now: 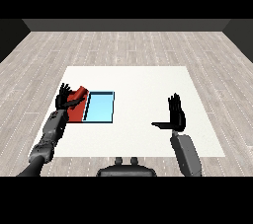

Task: Pick the red can and put it in the red box

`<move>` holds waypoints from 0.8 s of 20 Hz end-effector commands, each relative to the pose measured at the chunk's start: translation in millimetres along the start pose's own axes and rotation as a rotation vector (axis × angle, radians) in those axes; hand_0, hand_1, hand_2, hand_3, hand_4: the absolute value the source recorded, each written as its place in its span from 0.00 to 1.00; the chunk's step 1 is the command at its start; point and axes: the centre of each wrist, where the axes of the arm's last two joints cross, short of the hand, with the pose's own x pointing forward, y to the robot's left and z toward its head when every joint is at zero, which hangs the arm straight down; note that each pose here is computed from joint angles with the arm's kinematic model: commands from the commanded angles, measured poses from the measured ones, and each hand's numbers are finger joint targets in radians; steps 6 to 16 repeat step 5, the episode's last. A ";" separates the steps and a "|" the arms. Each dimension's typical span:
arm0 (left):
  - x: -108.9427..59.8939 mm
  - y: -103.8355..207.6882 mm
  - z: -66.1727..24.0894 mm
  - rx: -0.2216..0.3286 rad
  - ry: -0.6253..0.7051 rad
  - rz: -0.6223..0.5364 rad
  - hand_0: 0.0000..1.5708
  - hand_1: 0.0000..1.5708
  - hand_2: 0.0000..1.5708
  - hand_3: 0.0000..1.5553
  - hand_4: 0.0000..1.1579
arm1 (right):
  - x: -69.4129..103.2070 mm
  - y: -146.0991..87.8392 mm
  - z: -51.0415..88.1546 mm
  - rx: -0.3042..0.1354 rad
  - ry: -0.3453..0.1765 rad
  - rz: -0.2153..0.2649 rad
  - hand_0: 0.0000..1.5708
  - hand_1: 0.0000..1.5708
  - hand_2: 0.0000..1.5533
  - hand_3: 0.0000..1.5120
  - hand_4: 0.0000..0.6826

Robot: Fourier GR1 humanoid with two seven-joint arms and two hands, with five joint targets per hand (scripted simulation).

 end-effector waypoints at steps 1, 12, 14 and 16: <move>-2.4 -28.0 9.4 -0.044 -0.251 0.323 0.00 0.00 0.00 0.00 0.00 | -0.5 -1.0 -4.3 0.022 0.006 0.030 0.00 0.00 0.00 0.00 0.00; -20.8 -83.0 47.2 -0.171 -0.301 0.419 0.00 0.00 0.00 0.00 0.00 | -7.5 -0.5 5.6 0.043 -0.008 0.034 0.00 0.00 0.00 0.00 0.00; -20.8 -83.0 47.2 -0.171 -0.301 0.419 0.00 0.00 0.00 0.00 0.00 | -7.5 -0.5 5.6 0.043 -0.008 0.034 0.00 0.00 0.00 0.00 0.00; -20.8 -83.0 47.2 -0.171 -0.301 0.419 0.00 0.00 0.00 0.00 0.00 | -7.5 -0.5 5.6 0.043 -0.008 0.034 0.00 0.00 0.00 0.00 0.00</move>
